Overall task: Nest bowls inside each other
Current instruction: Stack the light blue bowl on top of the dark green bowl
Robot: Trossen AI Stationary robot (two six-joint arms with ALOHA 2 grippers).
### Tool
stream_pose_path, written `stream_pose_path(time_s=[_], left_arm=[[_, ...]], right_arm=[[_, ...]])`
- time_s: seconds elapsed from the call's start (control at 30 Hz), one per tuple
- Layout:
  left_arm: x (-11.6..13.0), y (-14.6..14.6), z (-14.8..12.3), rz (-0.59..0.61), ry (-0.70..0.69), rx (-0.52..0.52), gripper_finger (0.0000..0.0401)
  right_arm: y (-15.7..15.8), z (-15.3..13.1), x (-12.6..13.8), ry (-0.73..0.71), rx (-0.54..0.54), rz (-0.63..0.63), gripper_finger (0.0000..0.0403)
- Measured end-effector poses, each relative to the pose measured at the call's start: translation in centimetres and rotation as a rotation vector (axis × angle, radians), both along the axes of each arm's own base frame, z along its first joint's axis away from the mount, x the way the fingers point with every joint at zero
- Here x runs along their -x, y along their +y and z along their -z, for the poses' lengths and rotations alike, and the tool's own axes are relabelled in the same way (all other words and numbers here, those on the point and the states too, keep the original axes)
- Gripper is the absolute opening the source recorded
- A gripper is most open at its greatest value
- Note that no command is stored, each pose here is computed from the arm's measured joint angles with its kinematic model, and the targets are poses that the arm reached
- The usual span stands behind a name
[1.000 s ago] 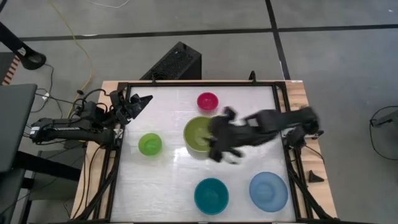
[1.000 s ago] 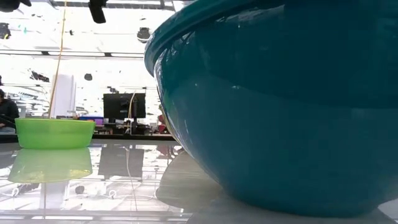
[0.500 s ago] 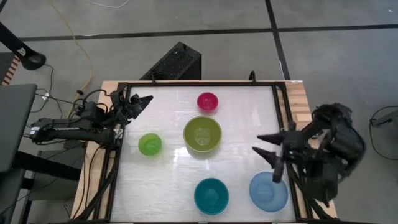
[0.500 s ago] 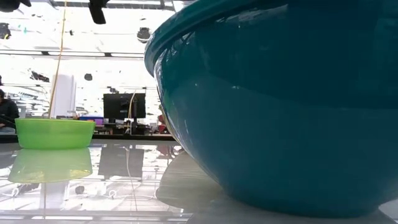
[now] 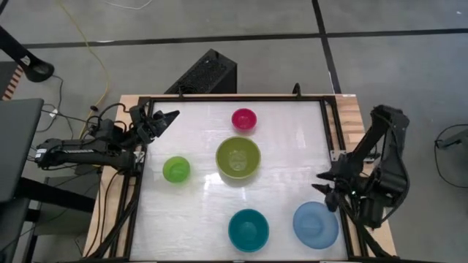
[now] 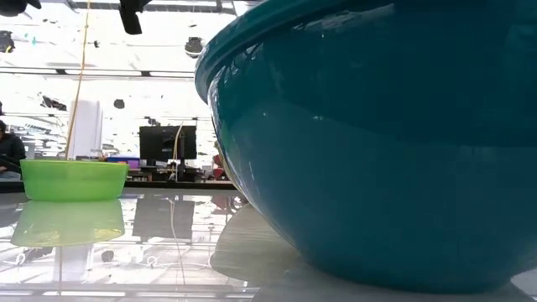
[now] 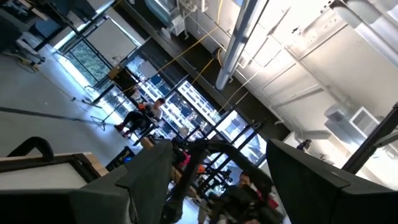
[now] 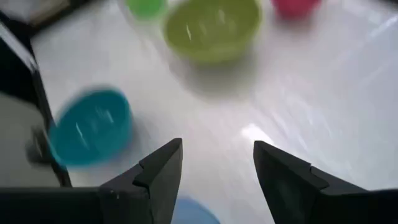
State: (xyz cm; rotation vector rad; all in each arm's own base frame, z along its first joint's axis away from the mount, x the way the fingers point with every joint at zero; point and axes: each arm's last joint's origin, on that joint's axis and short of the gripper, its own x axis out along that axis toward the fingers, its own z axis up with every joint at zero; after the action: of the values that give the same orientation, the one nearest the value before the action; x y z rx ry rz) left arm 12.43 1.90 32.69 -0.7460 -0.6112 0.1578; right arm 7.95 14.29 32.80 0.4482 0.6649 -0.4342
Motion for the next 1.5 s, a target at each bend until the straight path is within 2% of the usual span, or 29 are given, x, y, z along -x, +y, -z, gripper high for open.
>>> stream_pose_path(time_s=[0.13,0.37,0.53,0.73,0.97,1.1,1.17,1.23,1.37,1.4,1.5], left_arm=[[0.0,0.0,0.0,0.009,-0.005,0.016,0.0249],[-0.6,0.1,0.3,0.012,0.024,0.024,0.0249],[-1.4,0.1,0.8,0.021,0.057,0.046,0.0249],[-2.3,0.2,1.2,0.023,0.08,0.057,0.0249],[-2.5,0.2,1.2,0.019,0.078,0.063,0.0249],[-2.5,0.3,1.2,0.006,0.076,0.068,0.0249],[-2.5,0.3,1.2,0.002,0.076,0.07,0.0249],[-2.5,0.3,1.3,-0.002,0.077,0.072,0.0249],[-2.5,0.3,1.3,-0.006,0.076,0.074,0.0249],[-2.5,0.3,1.3,-0.006,0.076,0.074,0.0249],[-2.5,0.3,1.3,-0.006,0.076,0.074,0.0249]], right_arm=[[-1.0,2.9,2.0,0.06,-0.095,-0.07,0.0232],[-1.5,7.5,3.5,0.099,-0.249,-0.163,0.0232],[-1.7,10.4,3.8,0.157,-0.285,-0.19,0.0232],[-1.7,12.3,3.8,0.188,-0.295,-0.19,0.0232],[-0.9,14.7,3.6,0.217,-0.398,-0.248,0.0232],[-1.2,16.2,3.3,0.27,-0.435,-0.233,0.0229],[-1.4,16.8,3.1,0.3,-0.441,-0.228,0.0213],[-1.4,17.3,2.6,0.322,-0.47,-0.257,0.0175],[-1.3,17.7,1.1,0.289,-0.496,-0.337,0.0045],[-1.2,17.5,0.6,0.248,-0.506,-0.338,0.003],[-1.6,16.6,-1.4,0.079,-0.493,-0.304,0.0029]])
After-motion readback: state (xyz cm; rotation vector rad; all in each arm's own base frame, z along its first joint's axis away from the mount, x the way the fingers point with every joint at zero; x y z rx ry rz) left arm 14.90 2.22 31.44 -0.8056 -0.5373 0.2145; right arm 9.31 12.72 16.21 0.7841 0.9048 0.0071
